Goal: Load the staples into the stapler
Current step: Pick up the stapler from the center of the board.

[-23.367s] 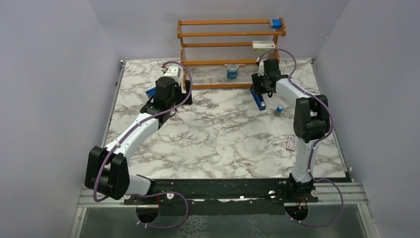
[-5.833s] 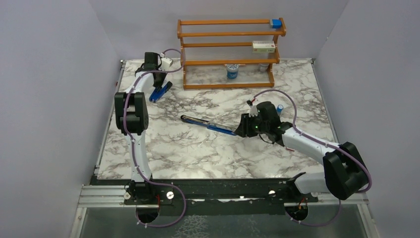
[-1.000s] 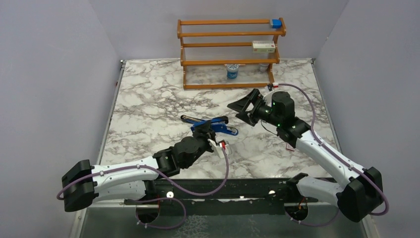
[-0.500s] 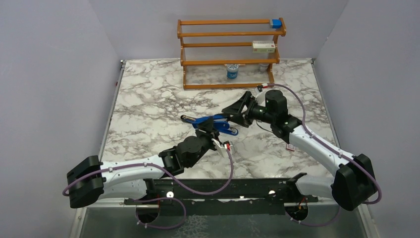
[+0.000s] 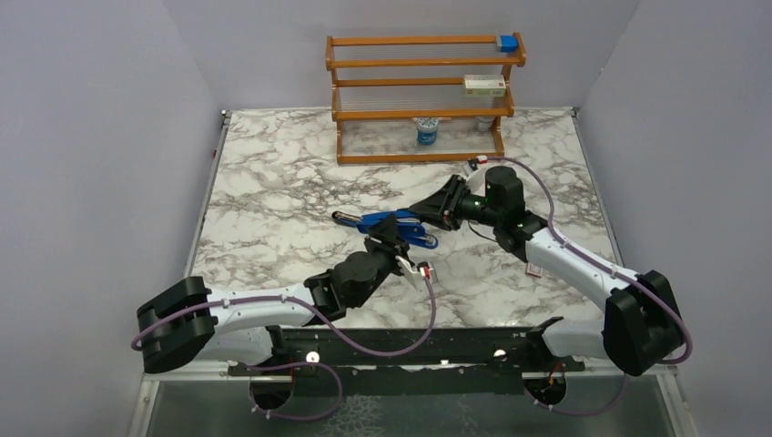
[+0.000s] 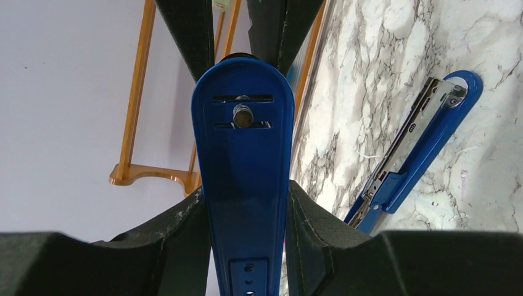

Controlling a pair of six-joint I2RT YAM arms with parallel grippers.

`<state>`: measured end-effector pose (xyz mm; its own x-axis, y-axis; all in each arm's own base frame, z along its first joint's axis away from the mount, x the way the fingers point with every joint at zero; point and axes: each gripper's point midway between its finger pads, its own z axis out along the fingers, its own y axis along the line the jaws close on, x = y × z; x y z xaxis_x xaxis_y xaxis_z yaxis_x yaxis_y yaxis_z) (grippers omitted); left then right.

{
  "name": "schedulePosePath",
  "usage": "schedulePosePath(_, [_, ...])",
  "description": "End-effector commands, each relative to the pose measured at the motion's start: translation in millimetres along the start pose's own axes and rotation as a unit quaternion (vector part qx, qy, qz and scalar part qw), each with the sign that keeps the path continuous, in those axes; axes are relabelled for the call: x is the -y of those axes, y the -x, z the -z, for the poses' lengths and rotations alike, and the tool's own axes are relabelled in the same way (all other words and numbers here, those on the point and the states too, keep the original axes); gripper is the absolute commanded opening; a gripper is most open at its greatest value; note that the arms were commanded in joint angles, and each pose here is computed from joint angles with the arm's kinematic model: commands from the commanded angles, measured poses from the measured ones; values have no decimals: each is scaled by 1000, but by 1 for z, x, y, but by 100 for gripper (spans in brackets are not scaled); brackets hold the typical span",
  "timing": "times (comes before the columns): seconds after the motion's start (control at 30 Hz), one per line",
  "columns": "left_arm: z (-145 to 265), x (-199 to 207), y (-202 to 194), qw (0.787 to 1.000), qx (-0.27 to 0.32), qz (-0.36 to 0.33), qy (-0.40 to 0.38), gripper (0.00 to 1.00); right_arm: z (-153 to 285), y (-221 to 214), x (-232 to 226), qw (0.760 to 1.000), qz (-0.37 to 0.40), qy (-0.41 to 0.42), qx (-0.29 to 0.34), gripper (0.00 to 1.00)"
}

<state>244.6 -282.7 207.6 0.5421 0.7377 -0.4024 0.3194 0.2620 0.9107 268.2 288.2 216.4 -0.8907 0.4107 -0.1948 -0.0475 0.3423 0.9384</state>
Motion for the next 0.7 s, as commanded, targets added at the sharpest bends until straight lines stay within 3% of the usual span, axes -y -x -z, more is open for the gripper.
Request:
schedulePosePath(0.0, [-2,-14,7,999,11,-1,36,0,1,-16,-14,998,16,45,-40,15])
schedulePosePath(0.13, [-2,-13,5,999,8,3,37,3,1,-13,-12,998,32,45,-30,2])
schedulePosePath(0.37, [5,-15,7,997,20,61,43,52,1,-3,-21,997,66,45,-6,1])
schedulePosePath(0.53, [10,-13,10,994,33,98,42,94,0,0,-19,997,69,40,2,1])
schedulePosePath(0.67, [17,-14,17,990,50,125,41,99,-1,5,-17,997,71,34,15,1])
